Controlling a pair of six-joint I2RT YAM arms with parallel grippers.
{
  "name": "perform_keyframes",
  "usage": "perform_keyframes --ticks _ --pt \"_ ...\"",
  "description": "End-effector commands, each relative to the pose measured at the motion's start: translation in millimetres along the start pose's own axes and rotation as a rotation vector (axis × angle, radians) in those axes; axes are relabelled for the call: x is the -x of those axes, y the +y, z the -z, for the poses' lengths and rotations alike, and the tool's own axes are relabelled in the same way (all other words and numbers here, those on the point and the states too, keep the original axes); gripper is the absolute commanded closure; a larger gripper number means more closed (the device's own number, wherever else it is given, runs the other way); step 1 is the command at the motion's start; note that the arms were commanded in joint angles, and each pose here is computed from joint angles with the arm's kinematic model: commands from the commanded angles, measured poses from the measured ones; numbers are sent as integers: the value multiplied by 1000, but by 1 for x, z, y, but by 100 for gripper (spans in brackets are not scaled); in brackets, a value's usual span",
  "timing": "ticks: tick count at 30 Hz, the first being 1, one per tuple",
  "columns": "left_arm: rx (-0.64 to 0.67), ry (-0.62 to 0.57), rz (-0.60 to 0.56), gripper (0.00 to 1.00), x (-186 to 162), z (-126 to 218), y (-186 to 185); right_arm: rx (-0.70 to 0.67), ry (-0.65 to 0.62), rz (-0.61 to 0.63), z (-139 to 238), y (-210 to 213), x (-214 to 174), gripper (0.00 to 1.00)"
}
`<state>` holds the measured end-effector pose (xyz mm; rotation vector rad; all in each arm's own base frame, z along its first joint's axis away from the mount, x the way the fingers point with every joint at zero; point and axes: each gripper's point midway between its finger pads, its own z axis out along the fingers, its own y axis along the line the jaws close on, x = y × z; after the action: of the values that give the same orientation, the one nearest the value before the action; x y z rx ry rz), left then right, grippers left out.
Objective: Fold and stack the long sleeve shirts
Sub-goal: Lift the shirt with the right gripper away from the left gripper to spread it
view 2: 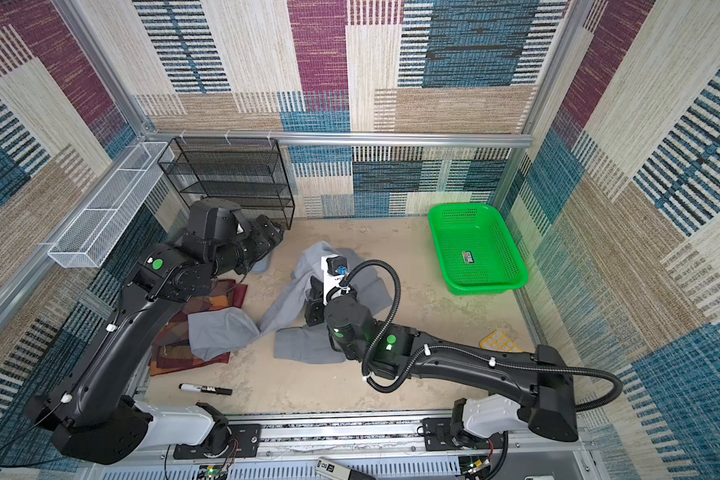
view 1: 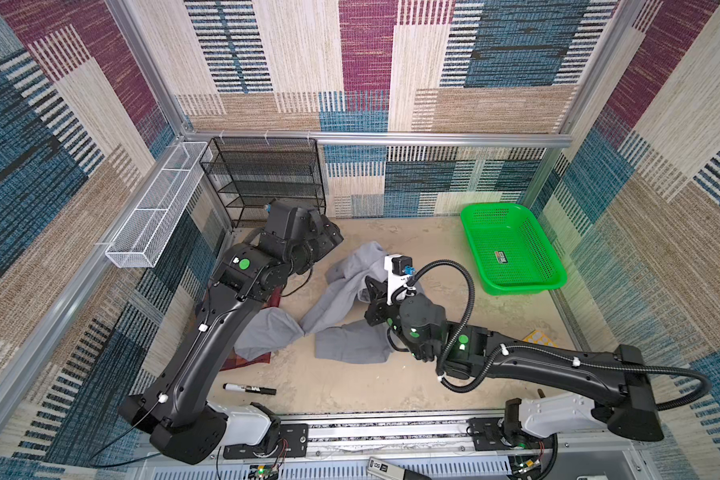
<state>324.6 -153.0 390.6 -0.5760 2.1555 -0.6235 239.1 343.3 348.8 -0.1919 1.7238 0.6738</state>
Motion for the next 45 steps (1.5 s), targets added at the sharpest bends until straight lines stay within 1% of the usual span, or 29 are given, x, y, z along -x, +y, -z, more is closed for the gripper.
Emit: perform_keyframes --ticks 1,4,6,8,10,12,14,15,18,21,22,23,25,27,29,32,34,36,39,43,45 --pt "64 -44 -208 10 10 20 18 69 13 -9 10 2 12 100" --pt "69 -80 -311 10 14 42 29 80 17 -26 15 -3 29 100" --pt "32 -49 -376 12 1 46 35 79 8 -11 17 -4 44 100" --pt "-7 24 -419 15 -24 45 46 81 -20 1 23 -3 62 100" --pt "-21 106 -425 17 -50 40 61 90 -44 6 28 -4 75 100" --pt "-63 191 -423 18 -79 34 71 90 -67 12 32 -6 88 100" --pt "-102 256 -428 20 -104 27 78 90 -77 21 35 -8 97 100" --pt "-111 271 -437 20 -111 26 81 99 -83 22 37 -8 101 100" --pt "-130 255 -481 20 -115 29 85 142 -96 25 43 -5 112 100" --pt "-156 182 -547 18 -103 40 82 147 -94 39 44 -9 122 100" --pt "-194 171 -576 17 -103 43 76 154 -95 43 44 -11 126 100" --pt "-214 174 -589 16 -104 45 73 174 -93 46 44 -9 129 100" --pt "-288 223 -625 15 -116 45 63 219 -87 54 45 -4 135 100" --pt "-320 267 -657 16 -126 41 61 243 -81 64 47 0 141 100" --pt "-344 297 -722 24 -135 38 63 269 -84 78 49 4 146 100" --pt "-253 227 -826 24 -125 34 82 305 -74 89 53 7 156 100" --pt "-164 133 -894 23 -107 33 95 315 -68 95 56 7 163 100" --pt "-111 55 -926 21 -93 33 100 346 -58 101 58 10 168 100" --pt "-149 -1 -947 18 -91 32 94 357 -50 103 60 11 176 100" --pt "-172 24 -999 19 -102 16 92 397 -69 101 70 16 193 100" --pt "-165 15 -1012 20 -104 9 90 423 -72 104 74 20 199 100"
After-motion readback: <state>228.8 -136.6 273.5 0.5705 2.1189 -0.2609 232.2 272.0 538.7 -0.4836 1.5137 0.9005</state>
